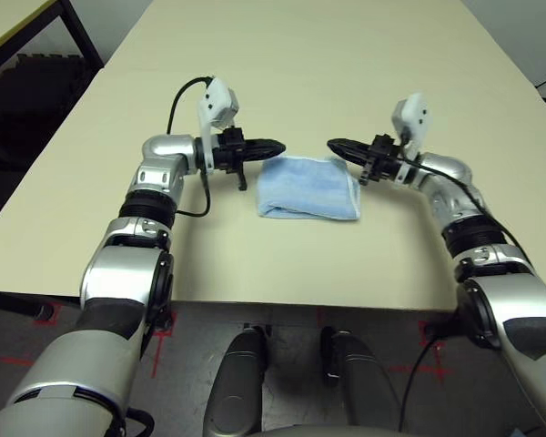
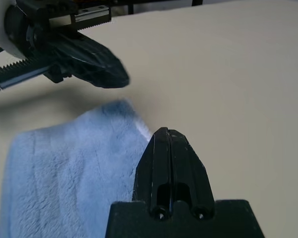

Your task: Fold the towel and set it aside.

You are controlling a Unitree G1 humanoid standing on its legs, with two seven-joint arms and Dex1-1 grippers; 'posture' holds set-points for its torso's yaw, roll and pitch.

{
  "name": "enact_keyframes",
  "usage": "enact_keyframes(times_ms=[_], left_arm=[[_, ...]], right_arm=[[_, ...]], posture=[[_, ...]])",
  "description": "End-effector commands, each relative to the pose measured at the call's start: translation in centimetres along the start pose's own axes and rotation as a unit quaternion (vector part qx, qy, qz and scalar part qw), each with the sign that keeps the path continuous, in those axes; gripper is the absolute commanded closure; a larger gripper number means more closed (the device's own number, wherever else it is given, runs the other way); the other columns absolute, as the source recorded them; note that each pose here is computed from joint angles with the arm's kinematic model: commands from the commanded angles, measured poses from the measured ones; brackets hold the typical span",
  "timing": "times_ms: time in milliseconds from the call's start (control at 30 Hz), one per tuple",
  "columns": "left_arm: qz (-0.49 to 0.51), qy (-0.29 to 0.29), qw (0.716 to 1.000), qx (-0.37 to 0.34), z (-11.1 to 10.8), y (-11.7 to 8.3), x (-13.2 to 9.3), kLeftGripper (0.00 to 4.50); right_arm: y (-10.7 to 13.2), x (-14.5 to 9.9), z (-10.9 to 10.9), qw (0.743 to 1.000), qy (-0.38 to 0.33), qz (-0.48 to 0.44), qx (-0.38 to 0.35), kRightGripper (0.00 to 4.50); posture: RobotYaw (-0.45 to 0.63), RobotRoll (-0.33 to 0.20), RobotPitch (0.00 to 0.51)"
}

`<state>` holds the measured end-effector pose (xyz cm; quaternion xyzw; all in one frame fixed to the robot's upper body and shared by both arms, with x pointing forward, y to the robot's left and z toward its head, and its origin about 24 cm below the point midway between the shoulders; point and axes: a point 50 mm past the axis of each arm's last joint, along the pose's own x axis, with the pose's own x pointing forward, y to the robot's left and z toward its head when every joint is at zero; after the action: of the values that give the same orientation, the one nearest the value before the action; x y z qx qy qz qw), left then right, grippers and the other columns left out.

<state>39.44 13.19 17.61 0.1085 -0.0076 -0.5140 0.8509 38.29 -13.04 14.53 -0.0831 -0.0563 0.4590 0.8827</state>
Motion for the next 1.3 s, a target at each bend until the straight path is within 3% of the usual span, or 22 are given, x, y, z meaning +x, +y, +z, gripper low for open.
enact_keyframes(times_ms=[33,267,433,500,633,767,967,1233,1300], left_arm=[[0.022,0.035,0.999,-0.016,-1.9,-0.6,0.8,4.46],[0.077,0.100,0.992,-0.020,-5.4,-0.8,-0.1,4.46],[0.122,0.112,0.986,0.000,-6.0,-0.3,-1.1,4.46],[0.134,0.094,0.987,0.011,-5.3,0.2,-1.3,4.46],[0.095,-0.002,0.995,0.034,-1.8,0.9,-1.7,4.46],[-0.019,-0.068,0.996,0.055,0.8,0.4,-3.4,4.46],[-0.138,-0.049,0.986,0.080,1.6,-1.4,-6.4,4.46],[-0.162,-0.016,0.983,0.083,0.9,-1.6,-8.5,4.46],[-0.164,-0.009,0.982,0.088,0.6,-1.6,-8.7,4.09]], right_arm=[[0.4,0.3,-1.8,0.999,0.036,-0.028,0.006,4.50],[1.5,-0.4,-5.2,0.995,0.078,-0.060,0.024,4.50],[1.3,-0.4,-4.9,0.995,0.058,-0.077,0.017,4.50],[0.7,-0.4,-3.6,0.997,0.026,-0.078,0.005,4.50],[-1.0,-1.0,0.8,0.995,-0.082,-0.049,-0.012,4.50],[-1.9,-3.3,3.4,0.993,-0.112,0.020,-0.031,4.50],[-1.7,-7.2,4.4,0.992,-0.071,0.085,-0.055,4.50],[-1.0,-10.3,2.5,0.988,0.024,0.126,-0.087,4.50],[-1.0,-10.7,2.1,0.985,0.041,0.133,-0.104,4.27]], posture=[[0.10,0.000,0.176],[0.08,0.000,0.183],[0.08,0.000,0.186],[0.09,0.000,0.186],[0.09,0.000,0.184],[0.08,0.000,0.179],[0.07,0.000,0.177],[0.07,0.000,0.181],[0.06,0.000,0.181]])
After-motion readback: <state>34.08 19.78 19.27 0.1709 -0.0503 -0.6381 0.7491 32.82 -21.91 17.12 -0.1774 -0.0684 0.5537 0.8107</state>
